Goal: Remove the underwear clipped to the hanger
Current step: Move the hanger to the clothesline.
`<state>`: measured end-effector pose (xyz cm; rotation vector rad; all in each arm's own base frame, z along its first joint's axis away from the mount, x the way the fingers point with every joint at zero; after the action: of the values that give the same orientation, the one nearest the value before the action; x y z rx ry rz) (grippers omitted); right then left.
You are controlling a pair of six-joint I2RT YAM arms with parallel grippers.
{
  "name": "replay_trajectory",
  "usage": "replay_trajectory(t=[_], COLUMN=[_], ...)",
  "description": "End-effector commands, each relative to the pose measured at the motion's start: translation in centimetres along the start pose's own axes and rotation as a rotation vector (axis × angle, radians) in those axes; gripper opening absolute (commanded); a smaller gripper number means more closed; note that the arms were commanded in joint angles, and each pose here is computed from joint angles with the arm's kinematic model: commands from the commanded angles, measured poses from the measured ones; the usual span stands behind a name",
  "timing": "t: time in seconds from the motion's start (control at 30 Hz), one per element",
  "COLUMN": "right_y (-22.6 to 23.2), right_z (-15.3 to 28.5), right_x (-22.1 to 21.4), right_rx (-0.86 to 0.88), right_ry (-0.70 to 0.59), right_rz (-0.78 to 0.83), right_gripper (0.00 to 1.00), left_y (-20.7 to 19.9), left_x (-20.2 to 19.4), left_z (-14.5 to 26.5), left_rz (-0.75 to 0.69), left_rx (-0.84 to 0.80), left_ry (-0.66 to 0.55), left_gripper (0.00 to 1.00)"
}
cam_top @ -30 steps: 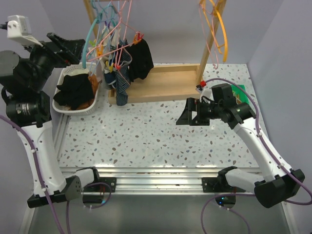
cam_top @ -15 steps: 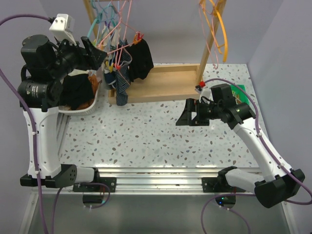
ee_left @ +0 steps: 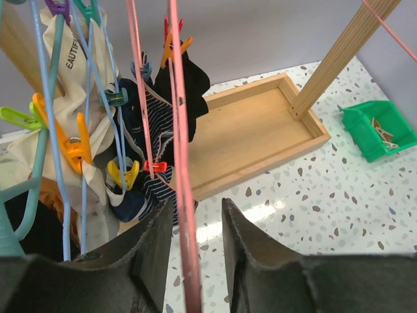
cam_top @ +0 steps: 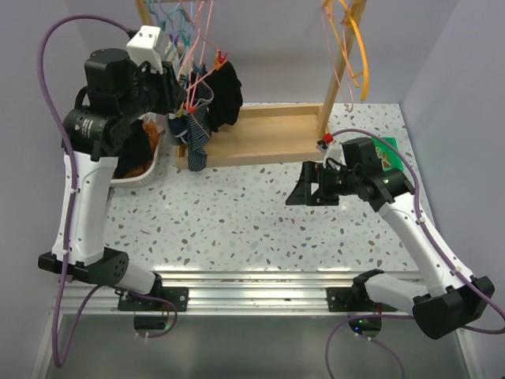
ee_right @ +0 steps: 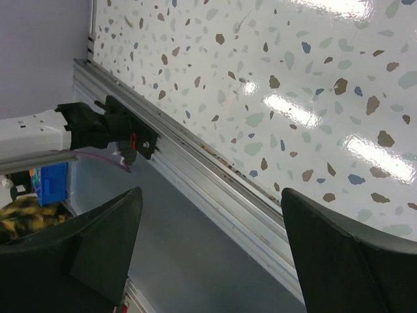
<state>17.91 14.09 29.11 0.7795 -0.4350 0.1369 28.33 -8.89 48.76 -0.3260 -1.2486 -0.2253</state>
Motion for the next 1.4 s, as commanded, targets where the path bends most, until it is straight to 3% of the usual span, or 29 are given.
replay_trajectory(t=[0.0,0.13,0.2,0.5,0.83,0.97,1.0,1.07,1.1,1.13,1.17,1.37], right_y=[0.4,0.4,0.4,0.2,1.0,1.2,1.4,1.6,1.8,1.9,2.0,3.6], right_z=[0.5,0.5,0.4,0.6,1.1,1.2,1.4,1.5,1.7,1.8,2.0,4.0], right_x=[-0.2,-0.1,-0.1,-0.1,1.1,1.5,1.7,2.0,2.1,2.2,2.2,2.9], right_rx=[0.015,0.011,0.008,-0.015,-0.024,-0.027,-0.026,-0.025,-0.023,-0.020,-0.020,-0.023], right_ry=[-0.022,-0.030,-0.033,-0.048,-0.072,-0.080,-0.088,-0.093,-0.101,-0.103,-0.110,-0.158], right_rz=[0.004,0.003,0.001,0.002,0.010,0.013,0.014,0.022,0.027,0.028,0.027,0.029], right_gripper=[0.90,0.89,0.89,0.90,0.92,0.94,0.95,0.95,0.95,0.95,0.95,0.97], left_y=[-0.8,-2.8,-4.2,-11.2,-13.4,-14.2,-14.3,-14.7,-14.8,-14.8,-14.8,-13.9], left_x=[1.5,2.2,2.5,1.1,1.4,1.1,1.0,0.4,0.8,0.9,0.7,3.3], left_z=[0.2,-1.6,-2.1,-5.5,-6.7,-6.7,-6.7,-6.8,-6.2,-5.9,-5.9,-0.6], left_rz=[-0.037,-0.039,-0.020,0.024,0.122,0.159,0.182,0.203,0.215,0.222,0.225,0.291], left_rx=[0.028,-0.035,-0.080,-0.218,-0.147,-0.215,-0.228,-0.263,-0.281,-0.288,-0.297,-0.336], left_ry=[-0.048,-0.055,-0.071,-0.059,-0.122,-0.117,-0.116,-0.095,-0.119,-0.126,-0.123,-0.267], left_gripper=[0.37,0.18,0.01,0.00,0.01,0.31,0.49,0.66,0.89,0.96,1.00,1.00])
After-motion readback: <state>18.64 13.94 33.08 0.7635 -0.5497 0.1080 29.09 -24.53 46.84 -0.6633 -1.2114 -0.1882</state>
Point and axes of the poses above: each gripper's point midway between its finger pads, its own z axis back along the fingers, its own y axis along the line the jaws close on, x = y × z, the point moved 8 cm from there along z, back along the fingers, and after that the axes turned 1 degree about -z, right-handed, at the moved point
